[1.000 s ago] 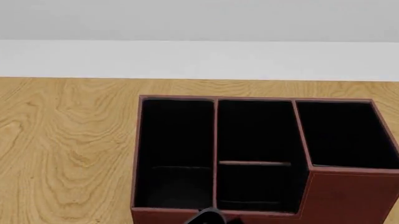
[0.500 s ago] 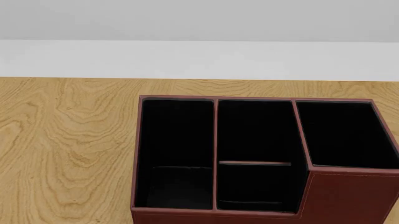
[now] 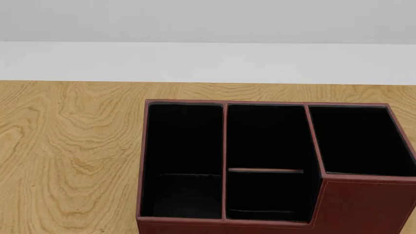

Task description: Pick up the white mug and place it to the right of the caddy.

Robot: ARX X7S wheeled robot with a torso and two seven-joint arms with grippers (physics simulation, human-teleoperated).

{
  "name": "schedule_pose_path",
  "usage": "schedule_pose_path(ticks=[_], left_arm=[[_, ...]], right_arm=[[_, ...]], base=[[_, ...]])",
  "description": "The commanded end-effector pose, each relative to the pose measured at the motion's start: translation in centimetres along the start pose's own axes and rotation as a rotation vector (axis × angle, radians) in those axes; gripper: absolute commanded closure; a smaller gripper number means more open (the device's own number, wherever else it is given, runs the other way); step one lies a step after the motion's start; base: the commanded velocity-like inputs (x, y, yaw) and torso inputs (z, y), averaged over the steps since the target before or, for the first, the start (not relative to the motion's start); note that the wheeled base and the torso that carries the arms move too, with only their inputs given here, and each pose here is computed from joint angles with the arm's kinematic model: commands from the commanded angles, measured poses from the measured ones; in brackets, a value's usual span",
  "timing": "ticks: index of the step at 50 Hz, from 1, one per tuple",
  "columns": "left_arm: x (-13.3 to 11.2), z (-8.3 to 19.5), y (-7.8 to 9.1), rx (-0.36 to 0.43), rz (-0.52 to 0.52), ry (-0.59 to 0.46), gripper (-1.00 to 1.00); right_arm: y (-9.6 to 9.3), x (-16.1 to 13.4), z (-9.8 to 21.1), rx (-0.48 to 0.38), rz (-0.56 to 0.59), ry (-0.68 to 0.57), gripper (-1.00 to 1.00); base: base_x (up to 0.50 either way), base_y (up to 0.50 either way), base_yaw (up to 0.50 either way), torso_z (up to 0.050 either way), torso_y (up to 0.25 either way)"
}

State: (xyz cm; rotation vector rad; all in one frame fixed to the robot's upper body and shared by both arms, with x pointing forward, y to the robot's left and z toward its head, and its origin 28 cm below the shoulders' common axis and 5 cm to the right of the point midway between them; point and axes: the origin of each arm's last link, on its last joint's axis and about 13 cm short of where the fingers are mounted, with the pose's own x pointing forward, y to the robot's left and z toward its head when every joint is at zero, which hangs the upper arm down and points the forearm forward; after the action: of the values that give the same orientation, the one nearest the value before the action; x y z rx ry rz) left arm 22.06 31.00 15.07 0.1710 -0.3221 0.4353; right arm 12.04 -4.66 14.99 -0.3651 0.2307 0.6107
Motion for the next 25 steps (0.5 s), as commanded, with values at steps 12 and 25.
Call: schedule_pose_path(ticks=[12,25], left_arm=[[0.0,-0.1,0.2,0.009,0.012,0.002,-1.00],[0.0,0.0,0.2,0.006,0.011,0.002,-1.00]], right_arm=[[1.6,0.1,-0.9,0.008,0.106,-0.004,-1.00],[2.5,-0.3,-0.8,-0.006,0.129,-0.003,-1.00]], base=[[0.00,0.00,0.00,0.000,0.000],[0.00,0.00,0.00,0.000,0.000]])
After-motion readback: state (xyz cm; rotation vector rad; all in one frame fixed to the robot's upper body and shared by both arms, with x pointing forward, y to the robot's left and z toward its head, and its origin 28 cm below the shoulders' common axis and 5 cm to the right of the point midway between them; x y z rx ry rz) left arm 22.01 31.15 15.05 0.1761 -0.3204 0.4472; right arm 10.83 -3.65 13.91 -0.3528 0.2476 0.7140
